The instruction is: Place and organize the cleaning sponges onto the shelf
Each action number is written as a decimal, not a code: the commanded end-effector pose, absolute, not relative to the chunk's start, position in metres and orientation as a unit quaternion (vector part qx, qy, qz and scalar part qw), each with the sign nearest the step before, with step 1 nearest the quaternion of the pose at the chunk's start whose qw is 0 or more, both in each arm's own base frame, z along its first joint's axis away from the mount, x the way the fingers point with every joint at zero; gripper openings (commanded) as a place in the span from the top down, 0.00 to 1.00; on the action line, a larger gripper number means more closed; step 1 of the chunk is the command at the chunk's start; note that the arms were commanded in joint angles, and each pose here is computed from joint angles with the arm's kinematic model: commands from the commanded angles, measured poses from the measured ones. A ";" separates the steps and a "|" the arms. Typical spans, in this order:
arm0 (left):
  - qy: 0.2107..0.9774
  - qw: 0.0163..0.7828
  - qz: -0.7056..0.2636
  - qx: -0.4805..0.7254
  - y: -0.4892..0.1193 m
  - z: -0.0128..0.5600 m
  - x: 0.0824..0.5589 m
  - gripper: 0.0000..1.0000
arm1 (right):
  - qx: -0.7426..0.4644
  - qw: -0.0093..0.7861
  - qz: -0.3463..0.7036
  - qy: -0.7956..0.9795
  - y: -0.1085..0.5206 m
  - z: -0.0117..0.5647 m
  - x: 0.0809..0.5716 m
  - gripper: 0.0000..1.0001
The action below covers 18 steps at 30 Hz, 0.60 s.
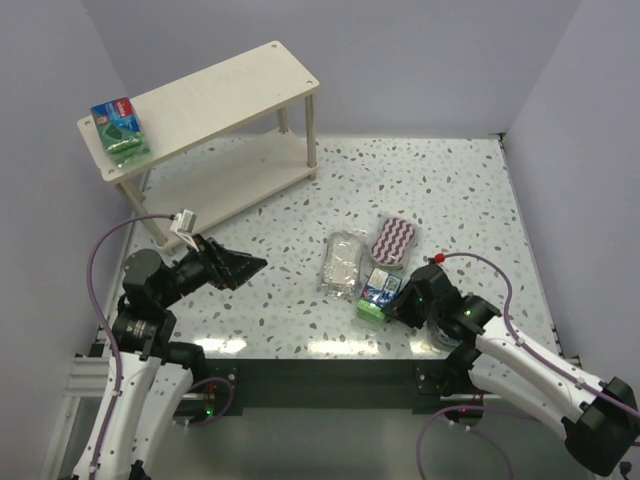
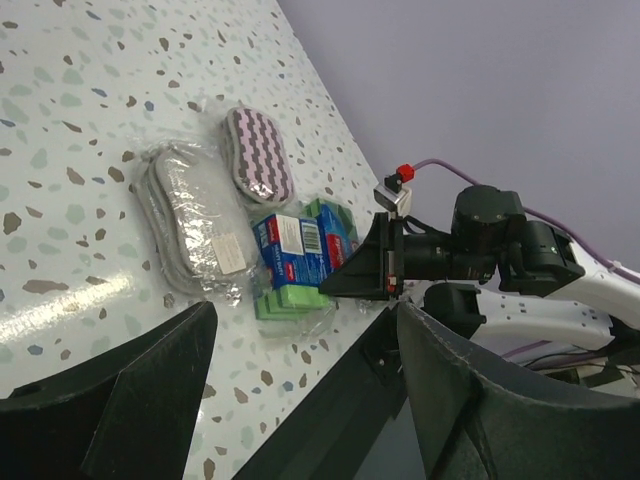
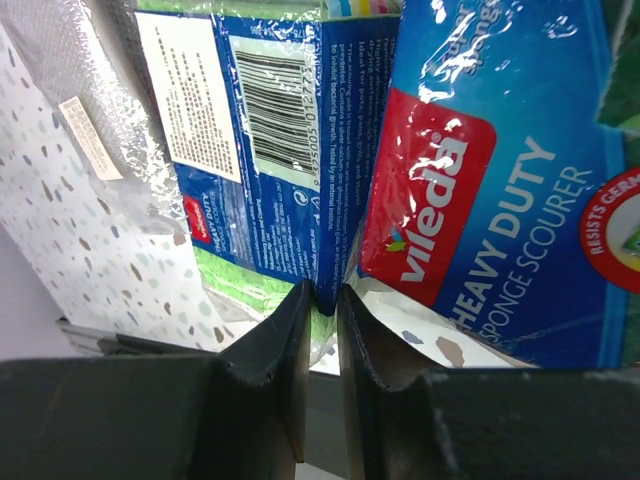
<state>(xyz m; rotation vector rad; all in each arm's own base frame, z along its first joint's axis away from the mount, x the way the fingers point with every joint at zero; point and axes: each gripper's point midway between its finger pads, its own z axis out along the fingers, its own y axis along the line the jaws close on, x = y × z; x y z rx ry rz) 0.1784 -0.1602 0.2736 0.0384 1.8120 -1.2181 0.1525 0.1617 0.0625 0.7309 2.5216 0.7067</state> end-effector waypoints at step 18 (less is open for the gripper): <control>0.811 0.316 -0.492 0.032 -0.206 0.194 0.160 0.22 | 0.233 0.180 0.353 0.888 0.211 0.083 0.166 0.78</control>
